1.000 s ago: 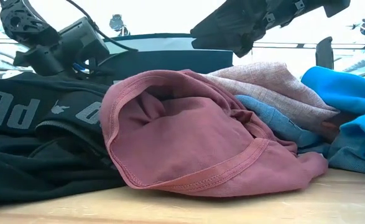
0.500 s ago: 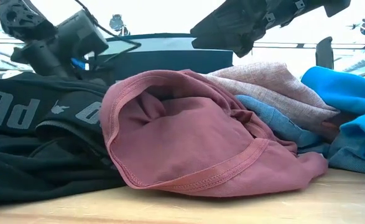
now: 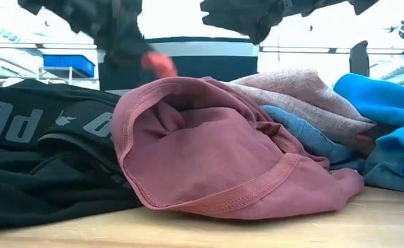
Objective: Sort clothes
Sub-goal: Put the pink sock into the blue laundry organizer
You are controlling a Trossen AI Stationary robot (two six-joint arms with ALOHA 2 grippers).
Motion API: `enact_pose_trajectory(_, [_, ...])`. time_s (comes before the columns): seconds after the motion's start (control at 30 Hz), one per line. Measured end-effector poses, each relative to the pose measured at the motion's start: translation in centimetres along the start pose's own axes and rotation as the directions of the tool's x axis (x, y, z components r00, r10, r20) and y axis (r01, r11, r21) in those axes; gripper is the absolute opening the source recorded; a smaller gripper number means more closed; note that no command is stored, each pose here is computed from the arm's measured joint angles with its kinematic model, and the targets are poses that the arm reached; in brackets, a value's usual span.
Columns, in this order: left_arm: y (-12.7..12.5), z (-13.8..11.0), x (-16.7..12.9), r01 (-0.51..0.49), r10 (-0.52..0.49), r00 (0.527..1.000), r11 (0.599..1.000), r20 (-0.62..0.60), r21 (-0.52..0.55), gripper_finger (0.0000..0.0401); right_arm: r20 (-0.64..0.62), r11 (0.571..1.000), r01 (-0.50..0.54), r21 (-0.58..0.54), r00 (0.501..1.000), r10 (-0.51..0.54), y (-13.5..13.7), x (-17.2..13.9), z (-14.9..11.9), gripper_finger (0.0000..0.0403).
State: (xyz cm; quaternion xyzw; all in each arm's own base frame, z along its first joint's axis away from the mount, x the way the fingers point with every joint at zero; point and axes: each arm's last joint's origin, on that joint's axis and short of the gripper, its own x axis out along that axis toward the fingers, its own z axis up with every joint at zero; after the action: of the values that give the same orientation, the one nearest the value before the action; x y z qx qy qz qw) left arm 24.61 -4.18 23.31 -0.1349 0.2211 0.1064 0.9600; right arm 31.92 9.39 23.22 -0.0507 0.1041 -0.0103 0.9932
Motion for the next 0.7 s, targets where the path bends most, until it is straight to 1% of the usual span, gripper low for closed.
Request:
enact_pose_trajectory(0.07, [-0.6, 0.7, -0.3, 0.024, -0.025, 0.999, 1.0, 0.024, 0.013, 0.0004, 0.02, 1.0, 0.006, -0.018, 1.0, -0.006, -0.2, 0.1, 0.2, 0.016])
enact_pose_trajectory(0.2, [-1.6, 1.6, -0.6, 0.064, -0.066, 0.996, 0.998, 0.058, 0.028, 0.0004, 0.03, 0.999, 0.035, -0.017, 0.999, -0.034, -1.1, 0.3, 0.3, 0.016])
enact_pose_trajectory(0.37, [-2.5, 1.9, -1.0, 0.103, -0.107, 0.991, 0.994, 0.076, 0.047, 0.0004, 0.014, 0.998, 0.054, -0.019, 0.998, -0.054, -1.7, 0.5, 0.1, 0.016])
enact_pose_trajectory(0.5, [-3.0, 2.4, -1.2, 0.141, -0.146, 0.98, 0.989, 0.133, 0.046, 0.0004, 0.008, 0.998, 0.055, -0.028, 0.998, -0.055, -1.9, 0.6, 0.1, 0.016])
enact_pose_trajectory(0.57, [-3.2, 2.7, -1.1, 0.156, -0.16, 0.973, 0.987, 0.164, 0.037, 0.0004, 0.006, 0.998, 0.055, -0.028, 0.998, -0.055, -1.9, 0.6, 0.0, 0.016])
enact_pose_trajectory(0.7, [-3.6, 2.6, -0.4, 0.193, -0.196, 0.965, 0.981, 0.175, 0.036, 0.0004, 0.009, 0.998, 0.054, -0.028, 0.999, -0.054, -1.9, 0.6, 0.1, 0.016])
